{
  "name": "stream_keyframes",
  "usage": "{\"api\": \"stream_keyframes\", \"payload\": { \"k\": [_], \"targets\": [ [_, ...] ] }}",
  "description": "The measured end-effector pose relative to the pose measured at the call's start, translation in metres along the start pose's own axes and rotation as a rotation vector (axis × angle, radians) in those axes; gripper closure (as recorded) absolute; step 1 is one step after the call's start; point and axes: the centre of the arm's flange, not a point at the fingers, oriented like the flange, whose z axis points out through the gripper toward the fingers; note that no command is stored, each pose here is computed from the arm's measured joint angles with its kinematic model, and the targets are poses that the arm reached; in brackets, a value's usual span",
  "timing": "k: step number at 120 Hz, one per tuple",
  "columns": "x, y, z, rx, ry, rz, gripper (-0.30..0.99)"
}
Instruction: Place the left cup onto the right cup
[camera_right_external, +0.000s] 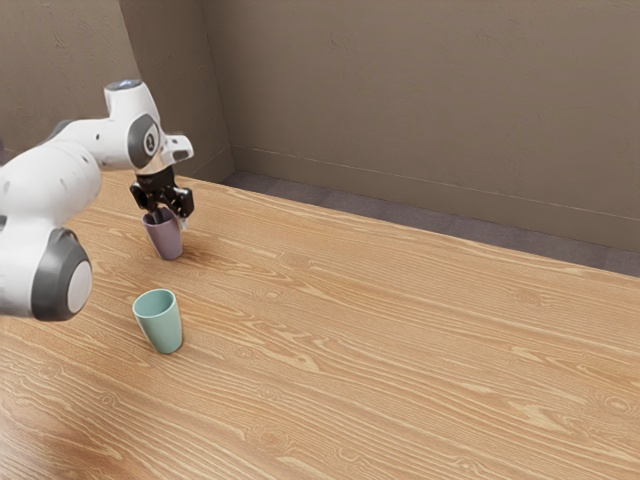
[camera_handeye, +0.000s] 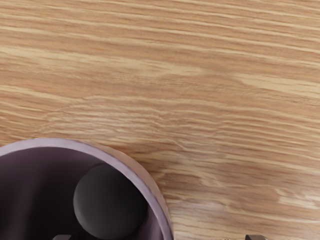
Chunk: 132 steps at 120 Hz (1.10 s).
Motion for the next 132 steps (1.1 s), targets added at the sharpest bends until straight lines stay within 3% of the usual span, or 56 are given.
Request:
{"api": "stream_keyframes", "payload": {
  "k": [37, 78, 132],
  "targets": [
    [-0.001, -0.001, 0.010, 0.000, -0.011, 0.000, 0.28],
    [-0.001, -0.001, 0.010, 0.001, -0.010, 0.000, 0.68],
    [-0.002, -0.003, 0.007, 0.009, -0.011, -0.001, 0.78]
  ]
}}
